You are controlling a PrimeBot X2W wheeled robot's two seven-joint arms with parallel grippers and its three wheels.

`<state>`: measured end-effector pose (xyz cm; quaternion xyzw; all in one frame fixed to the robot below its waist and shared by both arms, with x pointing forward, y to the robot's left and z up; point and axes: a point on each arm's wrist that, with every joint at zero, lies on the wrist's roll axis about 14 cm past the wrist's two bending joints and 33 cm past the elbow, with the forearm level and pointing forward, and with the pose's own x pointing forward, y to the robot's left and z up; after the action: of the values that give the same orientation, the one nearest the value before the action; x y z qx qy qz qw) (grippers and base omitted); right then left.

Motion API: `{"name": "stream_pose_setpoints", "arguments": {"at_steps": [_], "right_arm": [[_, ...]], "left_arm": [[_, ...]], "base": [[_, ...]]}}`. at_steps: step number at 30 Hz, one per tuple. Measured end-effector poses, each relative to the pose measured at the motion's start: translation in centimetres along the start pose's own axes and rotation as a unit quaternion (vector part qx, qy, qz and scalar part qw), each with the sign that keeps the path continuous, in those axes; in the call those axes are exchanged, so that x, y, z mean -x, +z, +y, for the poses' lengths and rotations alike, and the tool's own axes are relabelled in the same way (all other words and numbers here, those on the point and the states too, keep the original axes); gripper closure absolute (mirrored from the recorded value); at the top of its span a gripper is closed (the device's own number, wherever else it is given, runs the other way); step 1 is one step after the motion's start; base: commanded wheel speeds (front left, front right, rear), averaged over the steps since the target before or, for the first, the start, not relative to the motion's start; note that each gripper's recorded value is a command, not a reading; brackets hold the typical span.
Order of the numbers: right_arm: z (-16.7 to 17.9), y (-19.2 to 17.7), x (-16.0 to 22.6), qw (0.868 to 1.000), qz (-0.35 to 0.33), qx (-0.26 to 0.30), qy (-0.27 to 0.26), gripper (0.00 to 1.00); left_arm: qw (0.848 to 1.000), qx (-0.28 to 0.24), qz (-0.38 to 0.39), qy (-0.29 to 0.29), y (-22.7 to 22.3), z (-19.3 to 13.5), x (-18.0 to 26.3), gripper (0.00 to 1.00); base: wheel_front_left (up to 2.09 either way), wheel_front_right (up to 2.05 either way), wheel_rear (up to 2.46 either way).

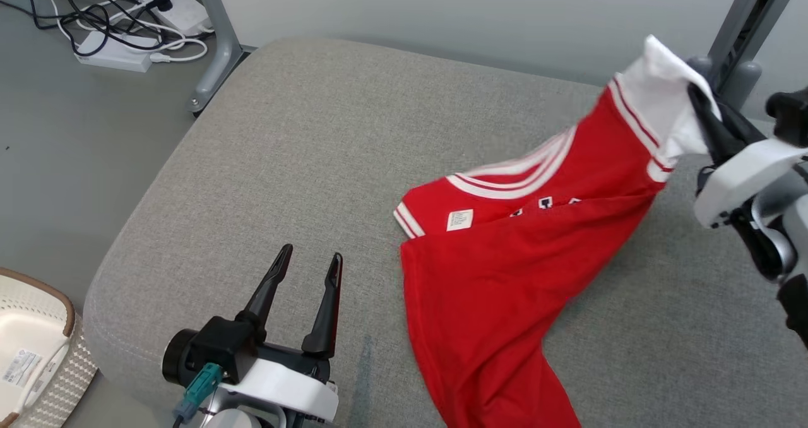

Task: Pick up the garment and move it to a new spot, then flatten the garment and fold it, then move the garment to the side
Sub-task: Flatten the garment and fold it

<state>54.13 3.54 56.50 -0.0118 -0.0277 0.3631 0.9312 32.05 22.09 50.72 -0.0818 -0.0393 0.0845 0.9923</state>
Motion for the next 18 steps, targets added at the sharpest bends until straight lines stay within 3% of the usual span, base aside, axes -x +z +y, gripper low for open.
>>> {"name": "stream_pose_setpoints", "arguments": {"at_steps": [5, 6, 7, 13, 18], "right_arm": [[-7.0, -6.6, 2.4, 0.991, 0.099, 0.017, -0.09, 1.0], [-7.7, -7.1, 2.6, 0.989, 0.106, 0.018, -0.1, 0.6], [-8.4, -7.5, 2.5, 0.988, 0.111, 0.025, -0.108, 0.0], [-10.3, -10.0, 2.9, 0.978, 0.153, 0.025, -0.143, 0.0], [-9.6, -9.2, 2.7, 0.979, 0.146, 0.033, -0.141, 0.0]], "left_arm": [[1.0, -0.001, 0.012, -0.004, -0.7, -0.1, -1.0, 0.0], [1.0, 0.0, 0.011, -0.004, -0.6, -0.1, -1.2, 0.0], [1.0, 0.001, 0.013, -0.004, -0.7, -0.1, -1.4, 0.0], [1.0, 0.0, 0.025, -0.01, -1.5, -0.6, -1.9, 0.0], [1.0, 0.002, 0.022, -0.012, -1.4, -0.7, -2.0, 0.0]], "base": [[0.0, 0.0, 0.0], [0.0, 0.0, 0.0], [0.0, 0.0, 0.0], [0.0, 0.0, 0.0], [0.0, 0.0, 0.0]]}}
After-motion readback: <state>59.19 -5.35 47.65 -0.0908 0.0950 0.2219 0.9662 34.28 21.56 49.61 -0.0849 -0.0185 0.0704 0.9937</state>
